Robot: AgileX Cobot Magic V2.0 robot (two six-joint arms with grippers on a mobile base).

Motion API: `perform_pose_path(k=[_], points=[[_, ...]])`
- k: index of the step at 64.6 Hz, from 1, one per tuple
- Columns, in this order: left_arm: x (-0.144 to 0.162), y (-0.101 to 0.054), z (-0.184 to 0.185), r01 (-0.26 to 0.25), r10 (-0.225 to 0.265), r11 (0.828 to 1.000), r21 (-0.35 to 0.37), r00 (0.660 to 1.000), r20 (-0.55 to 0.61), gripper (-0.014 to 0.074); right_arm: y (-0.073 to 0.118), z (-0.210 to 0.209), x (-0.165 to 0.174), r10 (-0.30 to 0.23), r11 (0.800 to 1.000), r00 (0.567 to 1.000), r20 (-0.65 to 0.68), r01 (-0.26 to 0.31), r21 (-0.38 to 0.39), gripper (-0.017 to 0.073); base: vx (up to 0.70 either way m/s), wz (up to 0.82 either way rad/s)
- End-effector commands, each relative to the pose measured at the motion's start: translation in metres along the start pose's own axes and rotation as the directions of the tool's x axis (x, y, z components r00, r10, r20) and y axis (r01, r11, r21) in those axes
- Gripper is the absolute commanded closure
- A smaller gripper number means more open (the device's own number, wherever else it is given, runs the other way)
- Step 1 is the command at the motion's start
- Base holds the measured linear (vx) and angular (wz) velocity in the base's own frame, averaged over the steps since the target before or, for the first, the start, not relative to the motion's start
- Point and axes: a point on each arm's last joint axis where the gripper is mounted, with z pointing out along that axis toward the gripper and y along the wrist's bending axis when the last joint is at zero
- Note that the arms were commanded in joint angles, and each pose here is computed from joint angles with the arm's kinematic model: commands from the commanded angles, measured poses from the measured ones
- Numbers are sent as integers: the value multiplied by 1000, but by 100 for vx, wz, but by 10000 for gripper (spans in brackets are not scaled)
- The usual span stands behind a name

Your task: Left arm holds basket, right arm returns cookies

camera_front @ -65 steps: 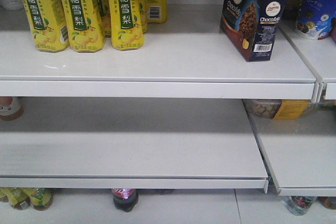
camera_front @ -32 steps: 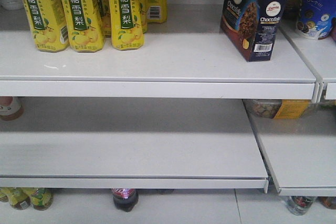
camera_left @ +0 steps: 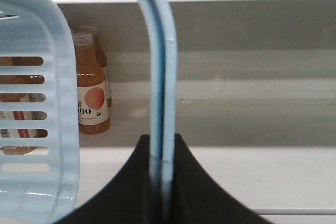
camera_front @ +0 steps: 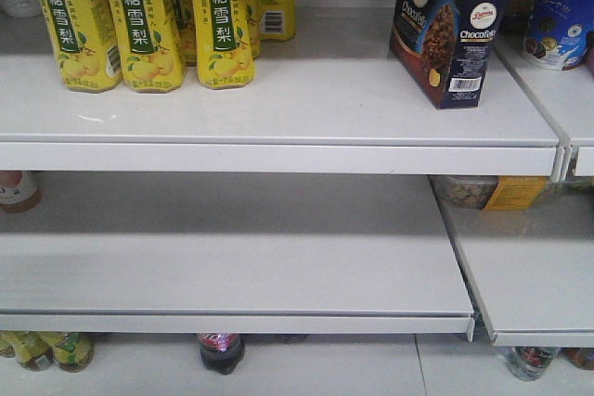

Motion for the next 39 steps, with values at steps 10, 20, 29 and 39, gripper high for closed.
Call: perform_pose_path(k=[10,20,29,39], points=[[-18,-1,-4,-36,36,999,2,989,142,600,0,-1,-7,-9,1000,996,91,8,2,567,0,0],[-18,-1,-4,-36,36,999,2,989,142,600,0,-1,-7,-9,1000,996,91,8,2,567,0,0],[-18,-1,-4,-36,36,999,2,989,142,600,0,-1,-7,-9,1000,996,91,8,2,567,0,0],[-18,-1,-4,-36,36,999,2,989,142,600,0,-1,-7,-8,1000,996,92,8,2,567,0,0]])
